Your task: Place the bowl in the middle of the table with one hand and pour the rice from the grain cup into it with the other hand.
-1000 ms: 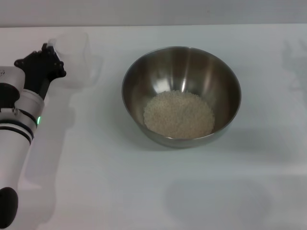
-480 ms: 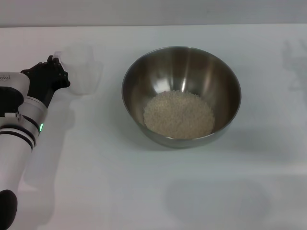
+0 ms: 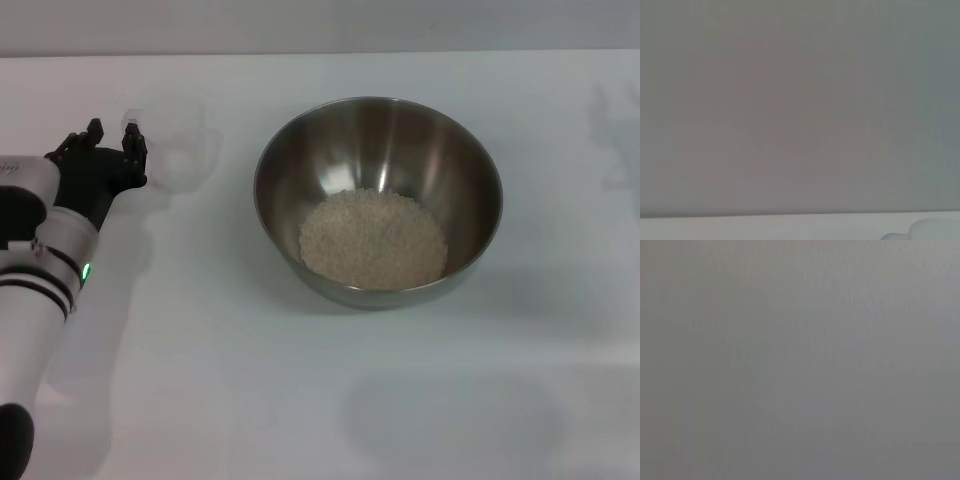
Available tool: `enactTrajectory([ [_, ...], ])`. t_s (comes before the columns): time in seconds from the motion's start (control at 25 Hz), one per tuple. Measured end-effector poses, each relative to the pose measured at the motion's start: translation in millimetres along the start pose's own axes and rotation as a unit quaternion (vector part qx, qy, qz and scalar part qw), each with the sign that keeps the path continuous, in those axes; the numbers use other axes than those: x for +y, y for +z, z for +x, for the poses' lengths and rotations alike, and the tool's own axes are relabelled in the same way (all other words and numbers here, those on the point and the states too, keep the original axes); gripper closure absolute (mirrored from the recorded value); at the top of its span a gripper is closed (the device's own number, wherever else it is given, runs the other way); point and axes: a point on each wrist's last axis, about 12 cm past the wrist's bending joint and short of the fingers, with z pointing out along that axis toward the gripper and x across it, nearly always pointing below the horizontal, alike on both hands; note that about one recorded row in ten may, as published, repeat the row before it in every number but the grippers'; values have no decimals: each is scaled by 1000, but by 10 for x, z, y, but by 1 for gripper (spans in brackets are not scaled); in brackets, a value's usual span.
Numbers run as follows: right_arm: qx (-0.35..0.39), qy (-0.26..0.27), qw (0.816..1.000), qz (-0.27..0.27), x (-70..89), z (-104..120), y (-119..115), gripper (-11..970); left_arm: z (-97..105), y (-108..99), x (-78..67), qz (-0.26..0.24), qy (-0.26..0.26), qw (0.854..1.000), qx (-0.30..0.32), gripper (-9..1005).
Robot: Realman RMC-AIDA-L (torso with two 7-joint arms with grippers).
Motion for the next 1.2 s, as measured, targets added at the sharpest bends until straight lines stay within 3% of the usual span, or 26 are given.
enactTrajectory([
  [0.12,2,0,1000,1,-3,5,-1,583,36,-84,34,-6,-14,1000,-7,487],
  [0.32,15,-8,1000,4,-27,38,-37,584,79,-339,97,-20,-33,998,-54,397],
  [0.4,33,-14,999,6,-38,84,-104,584,37,-540,131,-14,-54,991,-118,360],
  [0.44,33,-14,999,6,-38,84,-104,583,37,-540,131,-14,-54,991,-118,342],
  [0.6,75,-18,997,12,-61,171,-257,579,-106,-719,159,3,-63,975,-215,274],
  [0.96,144,18,989,30,-111,304,-465,570,-207,-741,206,4,-39,963,-265,198],
  [1.2,146,18,988,38,-125,308,-472,443,-281,-639,242,3,-23,961,-276,193],
])
